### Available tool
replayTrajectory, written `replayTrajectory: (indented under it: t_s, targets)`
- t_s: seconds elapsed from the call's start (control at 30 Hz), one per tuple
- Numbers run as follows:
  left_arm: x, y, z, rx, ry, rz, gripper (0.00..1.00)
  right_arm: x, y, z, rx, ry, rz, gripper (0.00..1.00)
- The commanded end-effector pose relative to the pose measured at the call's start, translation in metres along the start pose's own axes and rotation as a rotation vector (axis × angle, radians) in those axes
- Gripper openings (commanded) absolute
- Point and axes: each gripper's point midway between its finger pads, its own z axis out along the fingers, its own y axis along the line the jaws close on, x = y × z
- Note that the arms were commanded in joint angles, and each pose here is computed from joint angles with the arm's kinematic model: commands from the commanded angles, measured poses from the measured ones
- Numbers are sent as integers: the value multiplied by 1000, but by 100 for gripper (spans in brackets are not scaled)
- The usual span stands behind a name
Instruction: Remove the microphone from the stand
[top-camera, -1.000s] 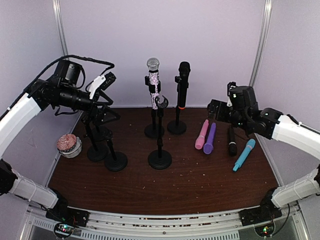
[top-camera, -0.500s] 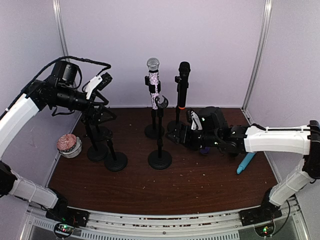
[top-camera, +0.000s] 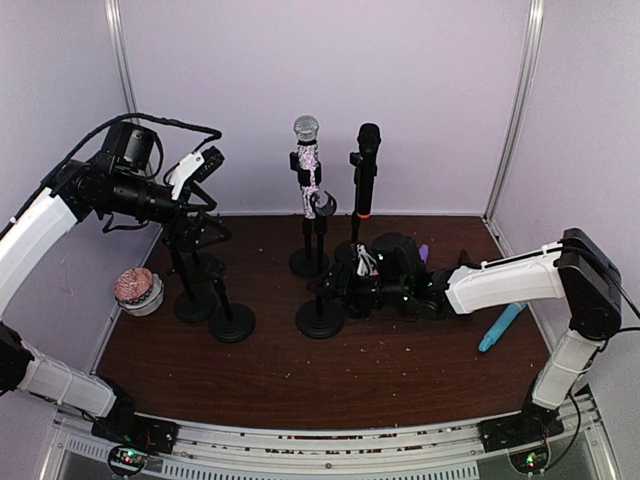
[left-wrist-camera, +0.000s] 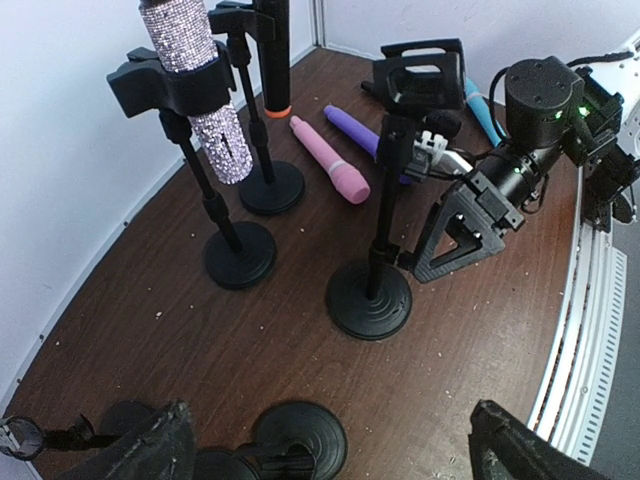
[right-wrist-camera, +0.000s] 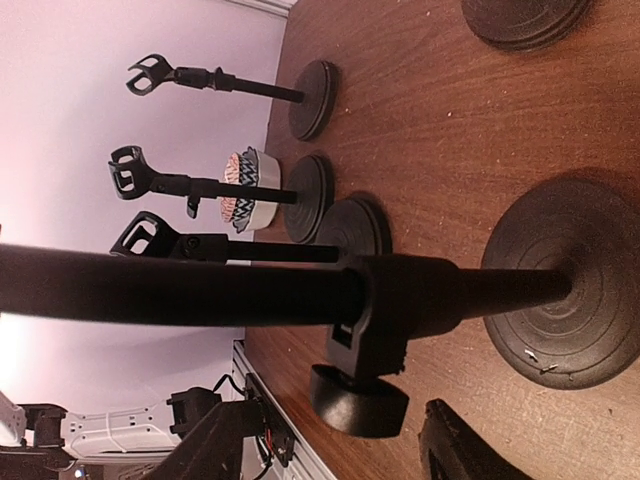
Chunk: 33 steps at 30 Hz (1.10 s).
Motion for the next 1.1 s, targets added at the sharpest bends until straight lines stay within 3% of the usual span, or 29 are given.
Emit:
replayTrajectory:
  t_s: [0.0, 0.53, 1.07]
  targets:
    - [-6, 0, -8, -8, -26, 28, 98, -6, 31, 9, -110, 5, 20, 60]
    - [-4, -2, -6, 6, -22, 37, 98, -24, 7, 26, -104, -37, 112, 45]
    - [-3, -3, -2, 22, -15, 38, 98, -25, -1, 23, -95, -57, 142, 4]
